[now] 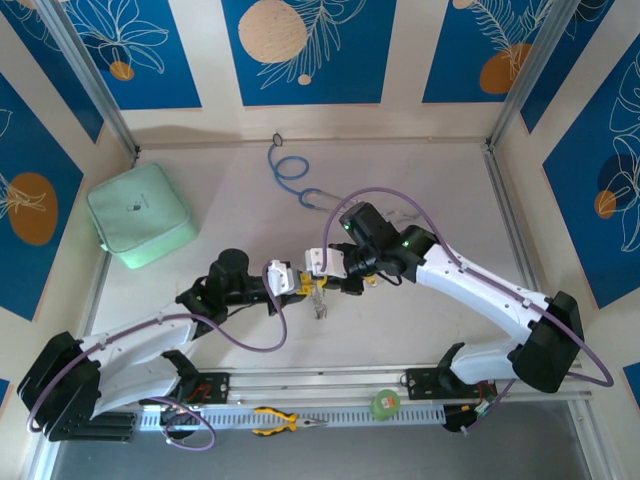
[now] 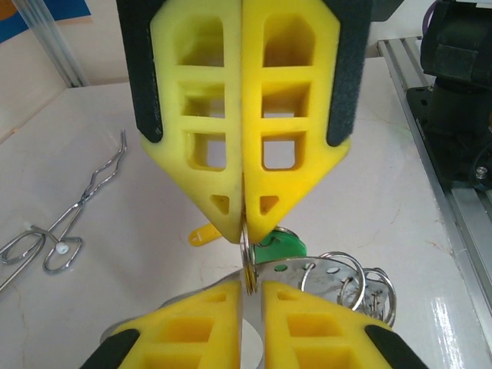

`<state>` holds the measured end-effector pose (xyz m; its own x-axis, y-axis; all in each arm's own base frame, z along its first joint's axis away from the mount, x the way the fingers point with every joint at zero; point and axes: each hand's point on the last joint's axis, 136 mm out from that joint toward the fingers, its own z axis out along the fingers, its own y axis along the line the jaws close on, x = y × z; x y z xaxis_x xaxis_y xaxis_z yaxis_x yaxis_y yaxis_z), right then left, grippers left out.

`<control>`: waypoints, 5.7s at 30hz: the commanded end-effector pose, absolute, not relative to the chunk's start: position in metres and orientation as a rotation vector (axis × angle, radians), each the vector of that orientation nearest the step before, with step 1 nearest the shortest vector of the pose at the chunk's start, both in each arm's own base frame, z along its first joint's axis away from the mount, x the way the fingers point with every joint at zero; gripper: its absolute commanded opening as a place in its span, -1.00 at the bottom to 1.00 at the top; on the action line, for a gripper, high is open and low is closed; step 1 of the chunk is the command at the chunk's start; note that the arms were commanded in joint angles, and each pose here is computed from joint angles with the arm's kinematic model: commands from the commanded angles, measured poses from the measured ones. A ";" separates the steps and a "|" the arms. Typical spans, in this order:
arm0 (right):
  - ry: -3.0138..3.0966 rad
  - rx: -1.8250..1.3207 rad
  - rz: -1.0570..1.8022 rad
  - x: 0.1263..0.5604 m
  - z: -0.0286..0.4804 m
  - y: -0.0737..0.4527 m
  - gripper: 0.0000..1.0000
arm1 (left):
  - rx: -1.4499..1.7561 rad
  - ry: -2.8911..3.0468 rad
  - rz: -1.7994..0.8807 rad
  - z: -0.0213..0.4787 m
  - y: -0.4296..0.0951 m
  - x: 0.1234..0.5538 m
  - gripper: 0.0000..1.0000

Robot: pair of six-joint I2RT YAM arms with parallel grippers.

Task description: Put the keys on the keyring

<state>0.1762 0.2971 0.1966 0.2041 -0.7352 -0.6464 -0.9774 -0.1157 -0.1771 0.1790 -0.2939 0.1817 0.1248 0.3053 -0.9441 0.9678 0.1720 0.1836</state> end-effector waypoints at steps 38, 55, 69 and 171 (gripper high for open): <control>1.480 -1.641 0.997 0.166 0.216 0.302 -0.99 | 1.237 1.230 -0.937 0.215 -0.301 0.164 -1.00; 1.548 -1.881 0.705 0.170 0.203 0.293 -1.00 | 1.265 1.287 -0.824 0.208 -0.297 0.175 -0.66; 1.520 -1.945 0.710 0.164 0.203 0.310 -1.00 | 1.271 1.274 -0.838 0.210 -0.297 0.173 -0.89; 1.496 -1.827 0.838 0.157 0.219 0.325 -1.00 | 1.248 1.262 -0.772 0.217 -0.293 0.179 -0.80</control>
<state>0.1737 0.3064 0.1932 0.1323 -0.7083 -0.6934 -0.9912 -0.1003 -0.0867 0.1789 -0.2871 0.1905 0.1446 0.2679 -0.9525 0.9529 0.2218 0.2070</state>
